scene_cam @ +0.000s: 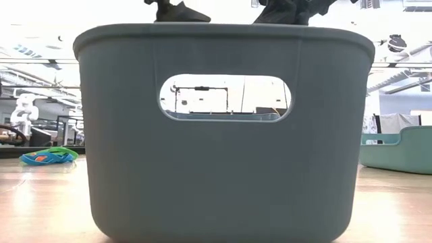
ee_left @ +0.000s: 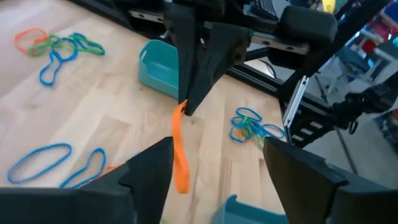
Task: Sort rubber bands into baskets
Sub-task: Put the orange rubber band into the orange bin
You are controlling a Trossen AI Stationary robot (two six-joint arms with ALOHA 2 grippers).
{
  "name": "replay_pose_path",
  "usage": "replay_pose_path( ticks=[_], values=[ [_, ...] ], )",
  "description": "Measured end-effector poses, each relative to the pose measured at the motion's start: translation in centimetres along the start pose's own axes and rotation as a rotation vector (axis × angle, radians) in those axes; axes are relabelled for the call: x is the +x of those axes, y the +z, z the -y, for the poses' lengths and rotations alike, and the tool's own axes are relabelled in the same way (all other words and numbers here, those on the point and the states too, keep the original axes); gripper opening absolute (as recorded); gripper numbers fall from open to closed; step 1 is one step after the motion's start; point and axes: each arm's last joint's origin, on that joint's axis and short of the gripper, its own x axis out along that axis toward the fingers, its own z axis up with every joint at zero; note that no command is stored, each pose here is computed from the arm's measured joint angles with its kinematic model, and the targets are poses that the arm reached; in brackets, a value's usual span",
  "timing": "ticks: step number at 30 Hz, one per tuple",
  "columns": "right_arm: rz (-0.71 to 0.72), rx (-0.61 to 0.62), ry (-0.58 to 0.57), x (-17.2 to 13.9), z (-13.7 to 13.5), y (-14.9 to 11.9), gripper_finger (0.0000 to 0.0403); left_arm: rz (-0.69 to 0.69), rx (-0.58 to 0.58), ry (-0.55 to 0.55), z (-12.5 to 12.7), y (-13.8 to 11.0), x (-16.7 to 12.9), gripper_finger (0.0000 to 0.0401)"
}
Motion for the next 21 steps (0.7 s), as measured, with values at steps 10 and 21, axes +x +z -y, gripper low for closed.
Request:
replay_pose_path(
  ticks=[10, 21],
  values=[
    [-0.008, -0.012, 0.017, 0.0, -0.1, 0.0, 0.0, -0.055, 0.055, -0.054, -0.1, -0.8, 1.7, 0.0267],
    [-0.005, -0.004, 0.02, 0.0, -0.1, 0.0, 0.0, -0.066, 0.049, -0.084, -0.7, -0.9, 2.9, 0.0267]
  ],
)
